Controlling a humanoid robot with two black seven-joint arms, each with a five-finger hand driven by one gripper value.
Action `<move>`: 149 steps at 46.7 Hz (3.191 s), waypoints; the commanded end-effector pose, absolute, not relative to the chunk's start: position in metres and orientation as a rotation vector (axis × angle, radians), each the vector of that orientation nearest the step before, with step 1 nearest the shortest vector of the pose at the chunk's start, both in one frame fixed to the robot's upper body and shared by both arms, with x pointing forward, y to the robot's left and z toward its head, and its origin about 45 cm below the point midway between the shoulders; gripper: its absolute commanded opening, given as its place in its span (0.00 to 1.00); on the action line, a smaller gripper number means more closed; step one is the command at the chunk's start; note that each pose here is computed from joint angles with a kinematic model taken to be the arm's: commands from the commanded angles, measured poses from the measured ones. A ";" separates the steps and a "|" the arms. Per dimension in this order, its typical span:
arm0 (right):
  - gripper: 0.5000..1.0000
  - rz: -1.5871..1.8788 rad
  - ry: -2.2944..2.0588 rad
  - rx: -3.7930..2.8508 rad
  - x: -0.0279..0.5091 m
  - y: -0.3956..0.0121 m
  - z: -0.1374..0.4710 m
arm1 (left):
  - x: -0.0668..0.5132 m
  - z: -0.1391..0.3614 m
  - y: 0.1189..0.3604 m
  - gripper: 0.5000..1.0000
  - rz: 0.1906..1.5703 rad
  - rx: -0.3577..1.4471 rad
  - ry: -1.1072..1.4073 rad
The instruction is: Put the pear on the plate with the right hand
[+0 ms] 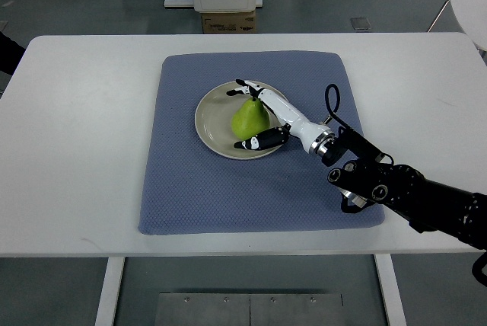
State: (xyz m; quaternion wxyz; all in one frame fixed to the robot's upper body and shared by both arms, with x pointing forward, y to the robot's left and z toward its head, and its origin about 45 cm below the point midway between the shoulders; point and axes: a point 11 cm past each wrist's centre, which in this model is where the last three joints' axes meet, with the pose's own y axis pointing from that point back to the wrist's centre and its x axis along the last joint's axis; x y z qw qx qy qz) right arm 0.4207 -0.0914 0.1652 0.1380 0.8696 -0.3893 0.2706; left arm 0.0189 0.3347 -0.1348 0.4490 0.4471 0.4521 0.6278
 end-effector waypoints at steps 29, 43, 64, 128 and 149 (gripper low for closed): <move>0.99 0.798 -1.172 2.426 0.440 -0.114 0.168 | 0.019 -0.135 0.335 1.00 1.552 1.107 1.118; 0.98 0.755 -1.121 2.481 0.438 -0.110 0.168 | 0.019 -0.135 0.335 1.00 1.554 1.106 1.118; 0.98 0.737 -1.118 2.465 0.442 -0.131 0.167 | 0.019 -0.135 0.335 1.00 1.552 1.107 1.118; 0.99 0.032 -2.007 2.154 0.485 -0.282 0.188 | 0.019 -0.135 0.335 1.00 1.554 1.106 1.118; 1.00 -0.434 -2.130 2.156 0.483 -0.293 0.182 | 0.019 -0.135 0.335 1.00 1.552 1.107 1.118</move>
